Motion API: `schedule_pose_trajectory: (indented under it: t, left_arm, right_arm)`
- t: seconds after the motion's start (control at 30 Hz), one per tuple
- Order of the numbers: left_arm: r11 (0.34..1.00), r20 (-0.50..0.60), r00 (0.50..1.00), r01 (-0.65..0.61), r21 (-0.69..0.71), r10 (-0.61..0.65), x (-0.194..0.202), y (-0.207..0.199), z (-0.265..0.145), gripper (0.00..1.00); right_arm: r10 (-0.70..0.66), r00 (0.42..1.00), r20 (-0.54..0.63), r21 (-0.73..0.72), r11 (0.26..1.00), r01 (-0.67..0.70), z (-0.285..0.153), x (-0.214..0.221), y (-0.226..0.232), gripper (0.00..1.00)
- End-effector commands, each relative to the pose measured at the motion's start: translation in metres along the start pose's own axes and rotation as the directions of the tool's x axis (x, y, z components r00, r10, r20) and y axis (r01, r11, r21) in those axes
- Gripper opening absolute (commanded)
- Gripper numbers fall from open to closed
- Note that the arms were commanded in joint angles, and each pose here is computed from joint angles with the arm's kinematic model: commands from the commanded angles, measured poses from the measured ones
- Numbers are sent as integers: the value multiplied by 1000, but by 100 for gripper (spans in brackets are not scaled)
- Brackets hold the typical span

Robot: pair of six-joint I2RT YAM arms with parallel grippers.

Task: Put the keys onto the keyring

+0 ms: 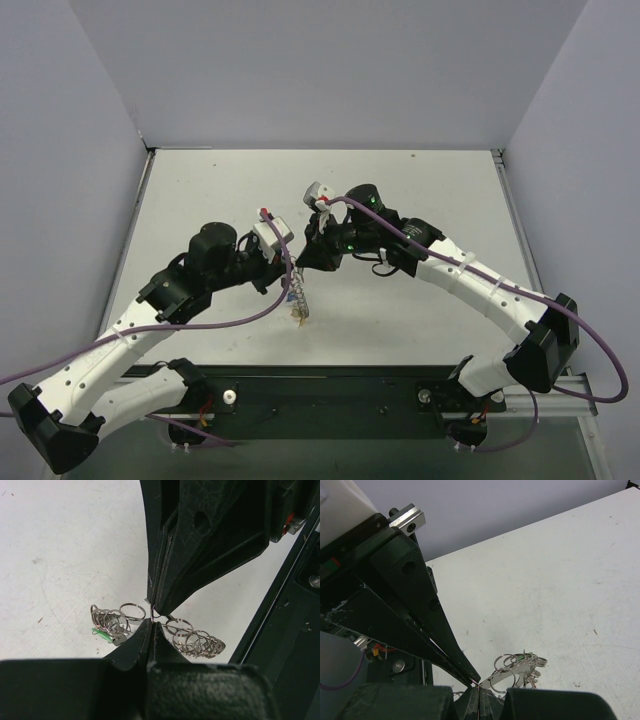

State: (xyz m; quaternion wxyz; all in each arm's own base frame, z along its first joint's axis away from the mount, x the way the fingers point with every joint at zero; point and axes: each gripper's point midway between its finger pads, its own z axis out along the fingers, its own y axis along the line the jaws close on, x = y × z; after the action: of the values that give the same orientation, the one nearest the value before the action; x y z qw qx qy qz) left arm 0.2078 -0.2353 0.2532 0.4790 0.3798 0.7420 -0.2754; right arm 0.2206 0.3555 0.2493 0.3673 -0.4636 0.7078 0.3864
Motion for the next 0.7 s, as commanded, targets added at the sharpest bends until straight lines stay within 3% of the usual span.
schedule_pose_trajectory:
  t: [0.0,0.67]
  left_arm:
    - [995,142,989,-52,86,39,-38,-18,-12,0]
    - [989,212,975,-86,123,59,-46,-29,-22,0]
  right_arm:
    - [-7,999,32,53,999,5,-2,-8,-16,0]
    - [16,999,40,45,999,-18,-4,-1,-21,0]
